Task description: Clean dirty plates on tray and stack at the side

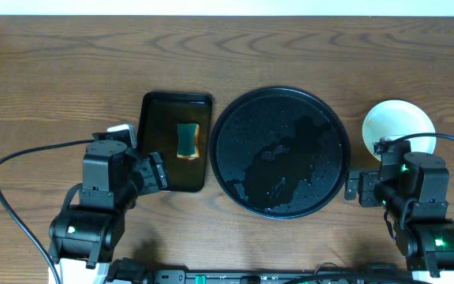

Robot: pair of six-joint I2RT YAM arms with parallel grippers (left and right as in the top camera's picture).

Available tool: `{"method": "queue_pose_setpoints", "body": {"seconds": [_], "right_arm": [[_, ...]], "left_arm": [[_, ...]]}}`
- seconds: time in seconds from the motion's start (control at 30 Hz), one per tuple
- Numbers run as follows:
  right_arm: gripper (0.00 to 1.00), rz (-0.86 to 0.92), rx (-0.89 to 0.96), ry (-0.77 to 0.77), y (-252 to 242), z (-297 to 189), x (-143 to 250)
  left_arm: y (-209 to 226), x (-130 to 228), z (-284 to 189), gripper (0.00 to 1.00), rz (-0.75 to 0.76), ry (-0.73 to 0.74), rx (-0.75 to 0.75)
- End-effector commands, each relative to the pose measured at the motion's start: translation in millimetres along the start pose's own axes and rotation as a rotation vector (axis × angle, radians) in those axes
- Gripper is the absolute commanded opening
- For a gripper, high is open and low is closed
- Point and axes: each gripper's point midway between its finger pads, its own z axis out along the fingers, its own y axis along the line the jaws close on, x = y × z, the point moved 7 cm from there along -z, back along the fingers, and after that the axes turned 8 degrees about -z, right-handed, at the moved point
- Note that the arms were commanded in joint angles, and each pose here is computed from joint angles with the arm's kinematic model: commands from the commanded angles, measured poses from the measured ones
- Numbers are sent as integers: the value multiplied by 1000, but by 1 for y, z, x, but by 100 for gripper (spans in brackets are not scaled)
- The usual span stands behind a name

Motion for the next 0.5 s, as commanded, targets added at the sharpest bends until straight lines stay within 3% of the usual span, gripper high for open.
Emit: {"method": "queue_pose_setpoints", "body": {"seconds": [0.0, 0.3, 0.47], "right_arm": [[99, 7, 0, 5, 1, 1, 2], [99, -12, 2, -10, 1, -3, 3], [99, -94, 35, -226, 0, -12, -13]], "left_arm": [[2, 2, 3, 80, 18, 8, -17], [2, 2, 4, 80, 18, 9, -18], [2, 2, 4, 80, 18, 9, -18]]}}
